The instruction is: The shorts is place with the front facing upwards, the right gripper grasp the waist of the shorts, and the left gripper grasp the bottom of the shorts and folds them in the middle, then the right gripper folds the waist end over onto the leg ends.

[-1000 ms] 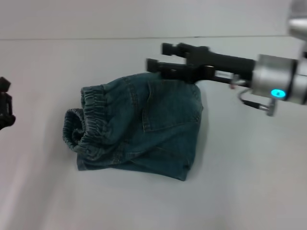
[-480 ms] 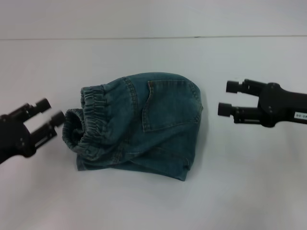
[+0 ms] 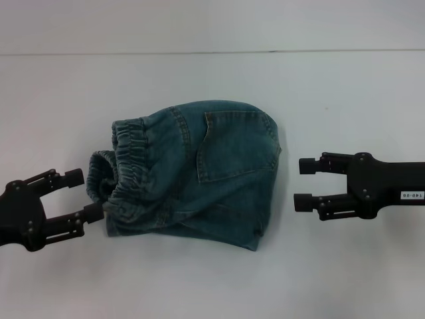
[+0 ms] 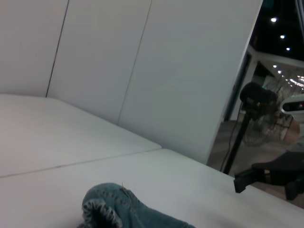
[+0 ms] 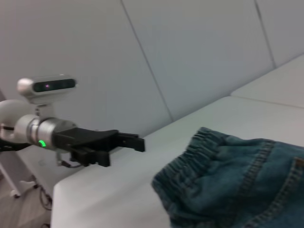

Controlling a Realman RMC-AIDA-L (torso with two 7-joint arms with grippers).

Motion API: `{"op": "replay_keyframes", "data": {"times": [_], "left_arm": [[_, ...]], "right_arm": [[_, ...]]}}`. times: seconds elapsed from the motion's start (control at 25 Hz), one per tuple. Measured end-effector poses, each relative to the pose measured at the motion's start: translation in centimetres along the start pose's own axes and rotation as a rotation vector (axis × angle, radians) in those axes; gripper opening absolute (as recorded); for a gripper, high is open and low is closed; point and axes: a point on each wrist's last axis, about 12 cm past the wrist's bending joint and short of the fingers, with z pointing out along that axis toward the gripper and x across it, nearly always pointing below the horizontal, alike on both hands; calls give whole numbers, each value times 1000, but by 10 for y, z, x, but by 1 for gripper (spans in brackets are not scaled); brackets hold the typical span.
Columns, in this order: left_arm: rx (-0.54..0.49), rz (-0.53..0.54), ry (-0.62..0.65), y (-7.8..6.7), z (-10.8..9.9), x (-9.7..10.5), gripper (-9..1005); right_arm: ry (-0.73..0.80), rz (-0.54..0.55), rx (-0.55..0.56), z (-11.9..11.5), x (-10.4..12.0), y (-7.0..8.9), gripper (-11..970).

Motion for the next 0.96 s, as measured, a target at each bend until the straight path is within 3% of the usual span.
{"op": "replay_keyframes", "data": {"times": [0.16, 0.96], "left_arm": [[9, -9, 34, 0, -1, 0, 849], [24, -7, 57, 2, 6, -3, 849]], "right_arm": [[2, 4, -30, -2, -1, 3, 930], [43, 12, -36, 1, 1, 2, 930]]}}
